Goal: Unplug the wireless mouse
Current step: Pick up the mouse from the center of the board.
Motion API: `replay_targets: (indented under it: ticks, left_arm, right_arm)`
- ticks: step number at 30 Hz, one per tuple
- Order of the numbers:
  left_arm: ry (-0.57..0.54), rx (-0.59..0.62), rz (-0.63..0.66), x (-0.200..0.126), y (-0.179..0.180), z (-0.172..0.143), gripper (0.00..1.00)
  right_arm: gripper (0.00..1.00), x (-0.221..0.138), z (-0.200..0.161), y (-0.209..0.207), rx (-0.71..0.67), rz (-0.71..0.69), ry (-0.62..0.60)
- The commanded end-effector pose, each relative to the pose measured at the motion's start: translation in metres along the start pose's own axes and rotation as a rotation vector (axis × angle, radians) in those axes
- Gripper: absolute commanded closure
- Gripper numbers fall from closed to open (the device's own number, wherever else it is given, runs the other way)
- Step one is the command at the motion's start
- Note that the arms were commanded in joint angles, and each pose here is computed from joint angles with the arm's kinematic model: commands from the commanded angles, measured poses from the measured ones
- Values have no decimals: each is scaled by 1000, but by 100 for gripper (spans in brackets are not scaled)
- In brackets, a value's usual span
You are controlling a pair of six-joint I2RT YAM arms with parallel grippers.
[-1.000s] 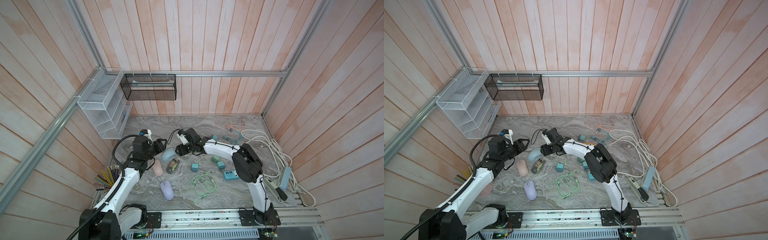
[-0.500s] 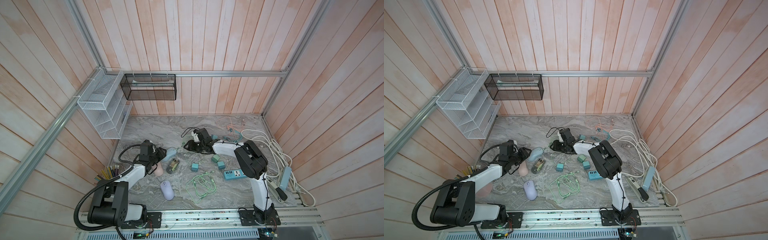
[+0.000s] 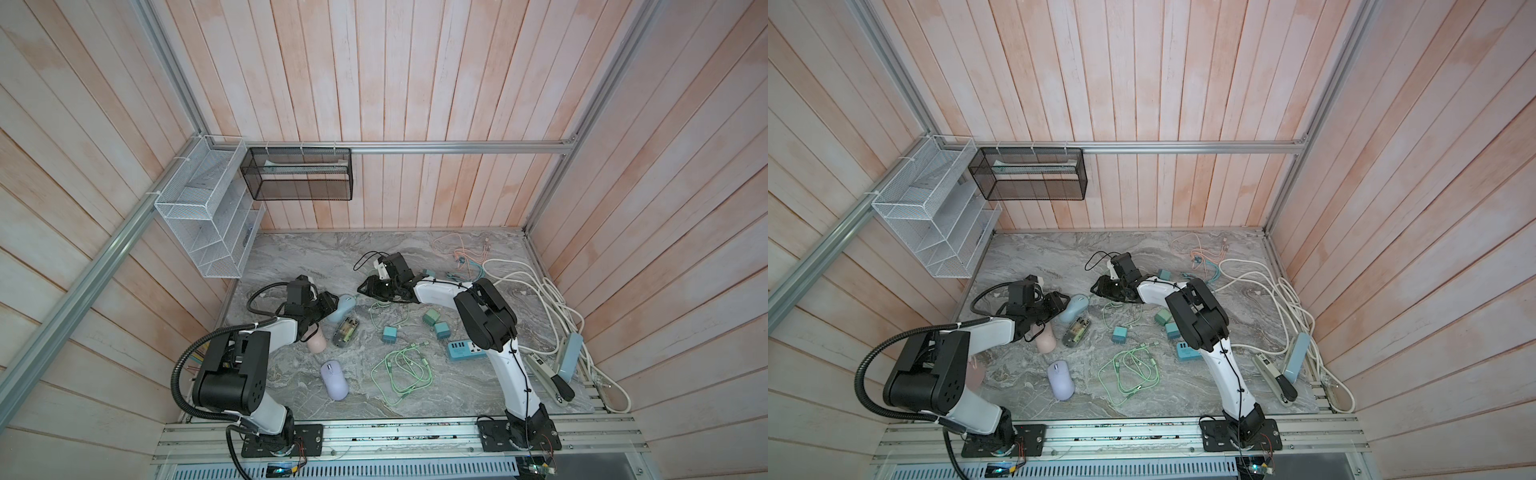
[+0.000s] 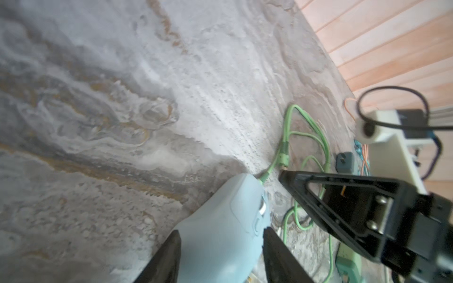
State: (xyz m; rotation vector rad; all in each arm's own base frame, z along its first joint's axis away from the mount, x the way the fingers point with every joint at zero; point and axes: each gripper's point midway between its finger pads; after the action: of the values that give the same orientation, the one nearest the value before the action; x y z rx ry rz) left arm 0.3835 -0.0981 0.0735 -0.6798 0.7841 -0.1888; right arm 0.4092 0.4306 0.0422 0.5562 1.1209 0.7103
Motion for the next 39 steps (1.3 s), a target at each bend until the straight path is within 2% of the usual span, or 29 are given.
replay_targets:
  ticks: [1,4,5,7,10,12,17,19,23,27,29,33,39]
  left_arm:
    - [-151,236,-177,-28,-47,23,36]
    - [-295,500,-325,-55,-96,34,33]
    - [-315,594,-353,-60,-111,36,33]
    - [-316,681,-350,-62,-132,51,32]
    - [-240,818,-289,-57,-155,66,28]
    - [-187,919,-240,-54,-159,74,24]
    - [139,1148,-1,-29,-104,53,27]
    - [205,1220,50,-28,-88,35,27]
    - [282,1195,68,-20,-66,16,24]
    - [455,1114,48,1,-44,-13,23]
    - [473,1089,87,11,-33,-17,17]
    - [488,1056,109,23,-22,-23,17]
    - [567,1044,170,33,2,-37,17]
  right_arm:
    - [52,-29,1,5,-71,-46,-38]
    - [51,-56,-3,3,-114,-72,-72]
    - [50,-67,-5,2,-123,-76,-87]
    - [50,-87,-10,3,-128,-60,-112]
    - [50,-117,-20,1,-133,-28,-145]
    - [50,-138,-23,5,-157,-8,-178]
    - [50,-168,-32,13,-214,9,-221]
    - [50,-175,-34,16,-222,20,-231]
    - [50,-184,-41,24,-237,52,-221]
    - [50,-187,-47,26,-248,62,-205]
    - [50,-190,-50,27,-250,66,-207]
    - [50,-192,-53,24,-243,71,-221]
    - [50,-189,-58,19,-229,80,-222]
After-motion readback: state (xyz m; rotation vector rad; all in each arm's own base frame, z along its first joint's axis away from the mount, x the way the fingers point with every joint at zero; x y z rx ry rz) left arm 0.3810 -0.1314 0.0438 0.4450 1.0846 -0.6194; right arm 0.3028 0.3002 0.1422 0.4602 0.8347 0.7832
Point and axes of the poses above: each gripper's point midway between its finger pads, its own x axis out along the fingers, its own y axis along the line the jaws close on, z = x × y, and after that the axes turned 2 degrees about -x, right-handed
